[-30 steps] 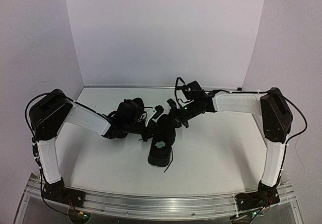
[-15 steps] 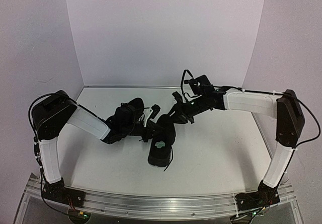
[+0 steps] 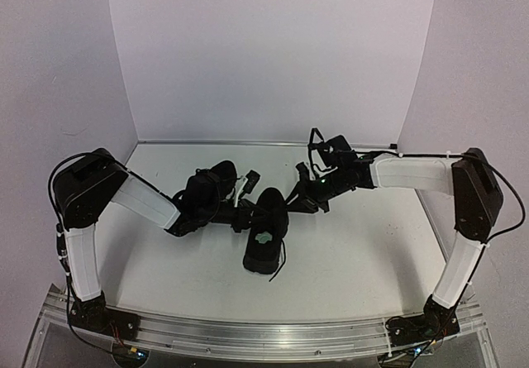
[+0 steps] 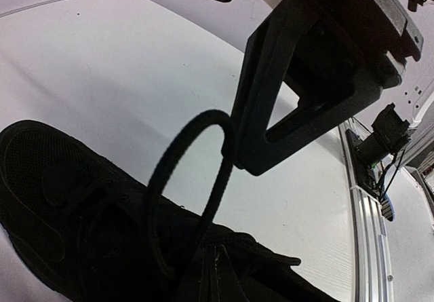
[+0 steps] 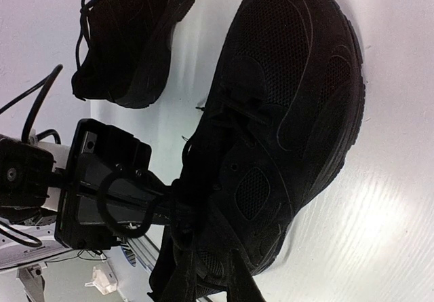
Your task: Tie the shoes
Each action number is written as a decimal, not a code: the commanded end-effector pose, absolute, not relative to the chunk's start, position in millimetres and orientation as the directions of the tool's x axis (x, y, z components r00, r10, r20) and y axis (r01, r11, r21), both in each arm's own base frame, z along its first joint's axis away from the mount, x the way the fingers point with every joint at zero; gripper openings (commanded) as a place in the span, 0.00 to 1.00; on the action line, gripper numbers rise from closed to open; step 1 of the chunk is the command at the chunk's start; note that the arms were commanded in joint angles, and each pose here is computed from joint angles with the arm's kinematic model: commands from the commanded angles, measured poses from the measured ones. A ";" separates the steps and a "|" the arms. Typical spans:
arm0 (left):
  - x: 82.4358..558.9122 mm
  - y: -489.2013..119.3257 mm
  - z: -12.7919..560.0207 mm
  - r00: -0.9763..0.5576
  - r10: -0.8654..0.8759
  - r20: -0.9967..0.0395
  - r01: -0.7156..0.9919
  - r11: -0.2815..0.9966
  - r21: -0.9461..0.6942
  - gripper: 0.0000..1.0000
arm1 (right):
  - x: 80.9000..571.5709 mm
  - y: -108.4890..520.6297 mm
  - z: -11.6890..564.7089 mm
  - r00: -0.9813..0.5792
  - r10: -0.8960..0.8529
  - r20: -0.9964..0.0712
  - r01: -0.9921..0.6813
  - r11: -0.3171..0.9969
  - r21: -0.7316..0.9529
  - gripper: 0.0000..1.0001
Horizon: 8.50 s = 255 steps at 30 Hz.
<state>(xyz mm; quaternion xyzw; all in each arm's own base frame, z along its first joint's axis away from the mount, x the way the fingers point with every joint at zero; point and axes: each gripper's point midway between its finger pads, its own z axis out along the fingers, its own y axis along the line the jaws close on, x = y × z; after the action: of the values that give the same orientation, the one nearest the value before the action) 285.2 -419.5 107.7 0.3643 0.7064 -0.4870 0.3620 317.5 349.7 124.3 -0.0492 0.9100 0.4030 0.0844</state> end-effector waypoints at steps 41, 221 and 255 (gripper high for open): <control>283.2 -430.9 120.4 -0.506 0.086 -0.858 0.861 0.113 -0.496 0.00 | 307.7 415.4 112.5 -0.981 -0.094 -0.169 -0.191 0.601 0.776 0.24; 284.0 -420.6 134.7 -0.029 0.409 -0.912 0.999 0.036 -0.016 0.20 | 326.8 396.9 124.3 -0.993 -0.029 -0.118 -0.112 0.591 0.799 0.00; 303.0 -412.8 154.3 -0.175 0.358 -0.917 0.978 0.172 -0.119 0.00 | 322.8 390.9 132.0 -0.990 -0.023 -0.137 -0.124 0.594 0.795 0.00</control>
<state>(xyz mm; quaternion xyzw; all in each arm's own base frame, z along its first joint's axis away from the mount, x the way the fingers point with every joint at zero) 283.3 -407.9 117.0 0.5307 0.6671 -0.3938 0.3439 323.0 388.3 114.6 -0.0272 0.8969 0.4398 0.0383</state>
